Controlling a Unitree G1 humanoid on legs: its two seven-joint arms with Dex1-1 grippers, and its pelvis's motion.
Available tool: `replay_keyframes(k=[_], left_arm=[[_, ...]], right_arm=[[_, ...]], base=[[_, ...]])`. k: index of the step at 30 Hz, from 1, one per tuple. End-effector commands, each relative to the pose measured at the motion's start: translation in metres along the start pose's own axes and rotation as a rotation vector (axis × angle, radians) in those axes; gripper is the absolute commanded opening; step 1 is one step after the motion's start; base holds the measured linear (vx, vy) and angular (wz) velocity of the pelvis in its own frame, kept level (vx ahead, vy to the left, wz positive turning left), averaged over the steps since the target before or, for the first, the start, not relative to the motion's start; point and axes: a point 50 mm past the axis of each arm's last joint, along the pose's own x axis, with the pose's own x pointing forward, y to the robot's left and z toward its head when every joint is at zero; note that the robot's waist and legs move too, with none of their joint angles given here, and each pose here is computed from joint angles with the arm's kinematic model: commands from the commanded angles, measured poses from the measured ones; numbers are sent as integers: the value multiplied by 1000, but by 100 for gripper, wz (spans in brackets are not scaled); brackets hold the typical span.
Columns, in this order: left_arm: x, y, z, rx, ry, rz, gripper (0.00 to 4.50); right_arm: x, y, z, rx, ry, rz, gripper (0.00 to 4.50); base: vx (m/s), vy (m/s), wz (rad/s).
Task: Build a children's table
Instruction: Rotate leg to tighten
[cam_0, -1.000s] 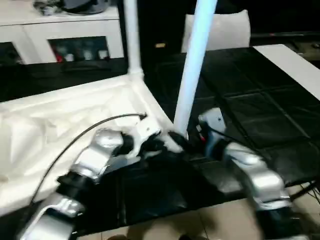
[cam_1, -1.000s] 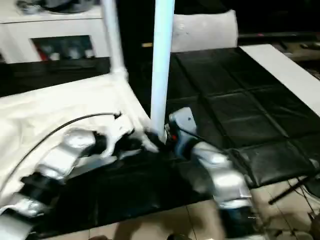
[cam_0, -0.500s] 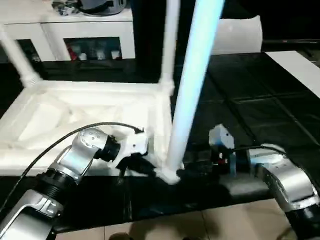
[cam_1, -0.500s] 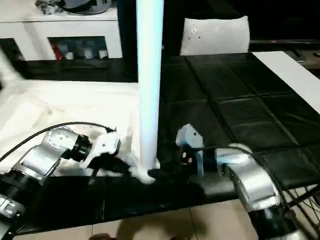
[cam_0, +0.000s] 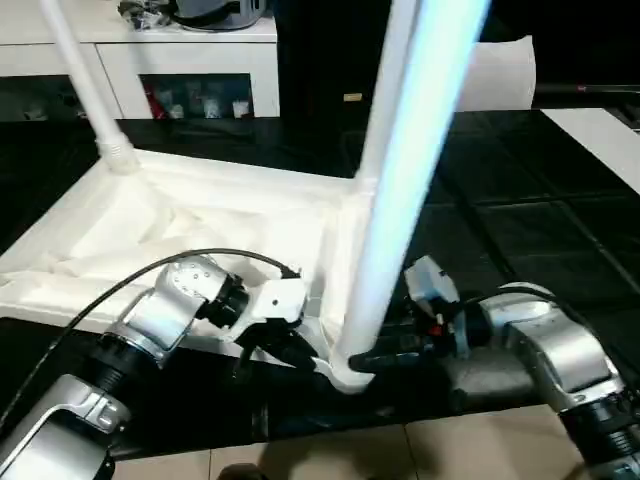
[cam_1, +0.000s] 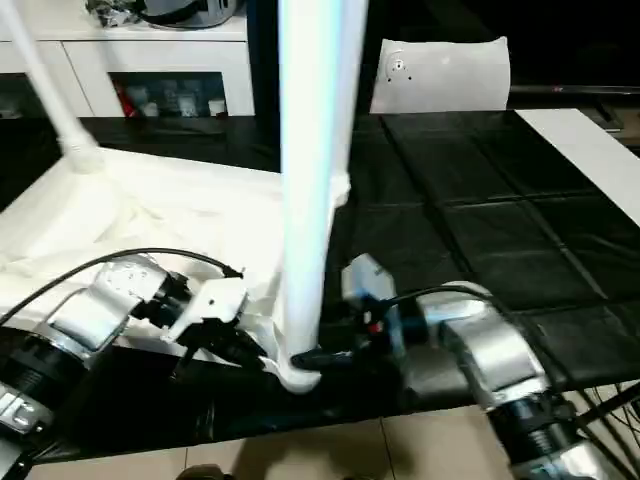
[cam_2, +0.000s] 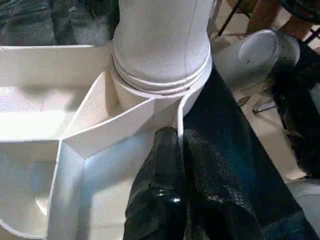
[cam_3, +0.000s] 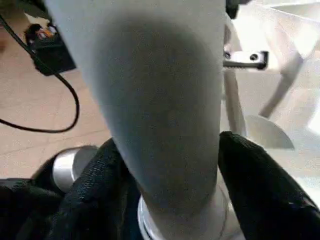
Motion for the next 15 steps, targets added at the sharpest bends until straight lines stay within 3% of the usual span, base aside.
replay_keyframes(k=[1, 6, 14, 15], left_arm=[[3, 1, 16, 88, -14, -59, 0], [2, 0, 14, 82, -11, -56, 0], [0, 4, 10, 34, -29, 21, 0], [-1, 9, 8, -16, -34, 102, 0]], right_arm=[[0, -1, 3, 8, 2, 25, 259], [2, 0, 2, 28, -3, 44, 214], [8, 3, 1, 65, -61, 5, 202], [13, 1, 0, 74, -86, -75, 202]], base=[[0, 0, 0], [0, 0, 0], [0, 0, 0], [0, 0, 0]])
